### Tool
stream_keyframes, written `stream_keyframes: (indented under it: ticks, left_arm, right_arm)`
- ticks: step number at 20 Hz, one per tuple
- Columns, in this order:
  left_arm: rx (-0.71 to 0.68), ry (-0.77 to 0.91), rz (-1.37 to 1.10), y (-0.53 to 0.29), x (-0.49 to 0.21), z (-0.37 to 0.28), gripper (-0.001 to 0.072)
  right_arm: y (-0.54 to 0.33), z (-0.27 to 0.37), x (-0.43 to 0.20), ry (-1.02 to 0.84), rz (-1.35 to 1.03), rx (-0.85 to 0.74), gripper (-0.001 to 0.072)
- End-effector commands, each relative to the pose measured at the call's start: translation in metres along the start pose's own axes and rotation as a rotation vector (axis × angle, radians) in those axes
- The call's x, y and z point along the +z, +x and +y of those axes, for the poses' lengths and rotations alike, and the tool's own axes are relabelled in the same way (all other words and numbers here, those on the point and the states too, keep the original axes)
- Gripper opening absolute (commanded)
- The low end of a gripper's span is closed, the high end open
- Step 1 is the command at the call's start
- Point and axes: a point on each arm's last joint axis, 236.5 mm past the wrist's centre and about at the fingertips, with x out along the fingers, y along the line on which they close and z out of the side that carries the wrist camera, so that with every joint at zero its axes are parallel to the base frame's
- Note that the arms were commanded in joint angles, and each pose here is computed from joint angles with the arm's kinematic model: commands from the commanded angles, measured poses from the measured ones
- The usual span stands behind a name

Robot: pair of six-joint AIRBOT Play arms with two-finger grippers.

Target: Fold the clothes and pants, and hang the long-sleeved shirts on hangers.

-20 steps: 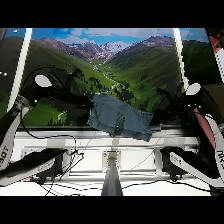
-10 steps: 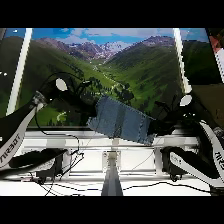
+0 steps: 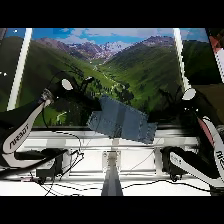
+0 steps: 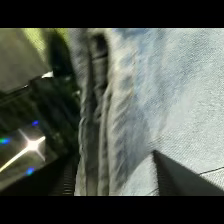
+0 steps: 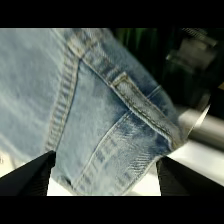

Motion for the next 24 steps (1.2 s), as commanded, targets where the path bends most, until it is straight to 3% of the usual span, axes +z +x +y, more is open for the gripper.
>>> stream_keyframes:
  ticks: [1,2,3,9,13,16,21,24]
  left_arm:
    - [-0.034,0.031,-0.004,0.005,0.006,-0.006,0.0222]
    - [-0.026,0.038,-0.024,0.002,0.013,-0.006,0.0093]
    - [-0.019,0.049,-0.050,0.000,0.021,-0.006,0.0078]
    - [0.097,-0.005,-0.394,-0.074,0.112,0.014,0.0076]
    - [0.181,-0.024,-0.467,-0.130,0.108,0.030,0.0076]
    - [0.318,-0.060,-0.461,-0.151,0.096,0.053,0.0077]
    - [0.318,-0.080,-0.430,-0.139,0.086,0.058,0.0078]
    - [0.280,-0.114,-0.411,-0.126,0.080,0.057,0.0078]
  right_arm:
    - [-0.024,-0.001,0.044,-0.033,-0.161,-0.044,0.0690]
    - [-0.031,-0.001,0.054,-0.043,-0.198,-0.055,0.0690]
    - [-0.040,-0.001,0.065,-0.054,-0.243,-0.070,0.0690]
    - [-0.116,-0.039,0.132,-0.087,-0.528,-0.337,0.0689]
    - [-0.124,-0.074,0.135,0.031,-0.538,-0.432,0.0664]
    - [-0.099,-0.075,0.129,0.154,-0.473,-0.273,0.0662]
    - [-0.030,0.004,0.130,0.241,-0.378,0.233,0.0624]
    - [0.011,0.042,0.133,0.333,-0.357,0.380,0.0696]
